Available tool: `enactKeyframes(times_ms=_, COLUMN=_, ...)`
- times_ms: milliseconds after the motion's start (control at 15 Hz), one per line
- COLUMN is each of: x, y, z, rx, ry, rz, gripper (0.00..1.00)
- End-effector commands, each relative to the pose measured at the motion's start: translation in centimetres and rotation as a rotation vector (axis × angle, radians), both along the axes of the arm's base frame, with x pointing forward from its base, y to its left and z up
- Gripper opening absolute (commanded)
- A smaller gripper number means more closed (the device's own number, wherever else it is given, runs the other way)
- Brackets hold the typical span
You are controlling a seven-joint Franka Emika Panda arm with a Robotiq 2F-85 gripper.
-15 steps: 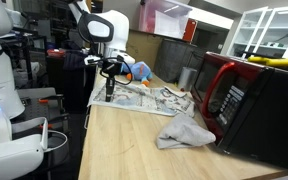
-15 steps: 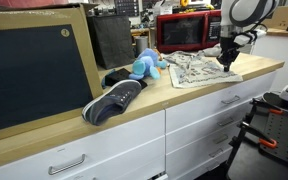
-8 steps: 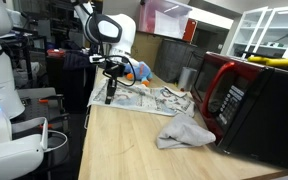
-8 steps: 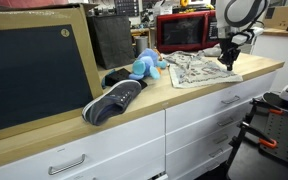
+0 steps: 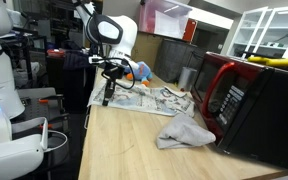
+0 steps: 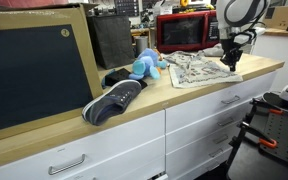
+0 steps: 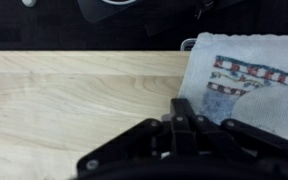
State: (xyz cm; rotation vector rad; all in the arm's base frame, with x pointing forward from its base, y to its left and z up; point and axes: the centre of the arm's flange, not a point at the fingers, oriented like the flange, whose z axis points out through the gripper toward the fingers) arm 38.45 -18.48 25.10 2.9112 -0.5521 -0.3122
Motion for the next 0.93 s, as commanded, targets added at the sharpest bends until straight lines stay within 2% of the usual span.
enactKeyframes(times_ms=0, x=1.1, y=-1.4, z=-0.8, rx=0.043, ry=-0.024, rz=0.016, gripper=0.00)
enactKeyframes(times_ms=133, x=1.6, y=-2.3, z=0.3, rx=0.084, ry=-0.028, rz=0.034, gripper=0.00)
enactKeyframes(times_ms=200, x=2.1, y=-3.0, z=1.1, rx=0.110, ry=-0.032, rz=0.042, gripper=0.16)
enactKeyframes(times_ms=267, x=2.6, y=-3.8, z=1.9, rx=0.136, ry=-0.041, rz=0.048, gripper=0.28)
enactKeyframes(times_ms=467, x=5.8, y=-6.6, z=5.9, rx=0.203, ry=-0.082, rz=0.047, gripper=0.49)
enactKeyframes(times_ms=600, x=9.3, y=-7.9, z=8.8, rx=0.225, ry=-0.092, rz=-0.005, gripper=0.65)
enactKeyframes(times_ms=733, x=12.5, y=-8.0, z=10.7, rx=0.209, ry=-0.094, rz=-0.058, gripper=0.78)
enactKeyframes(times_ms=867, x=13.3, y=-7.8, z=11.2, rx=0.178, ry=-0.078, rz=-0.058, gripper=0.93)
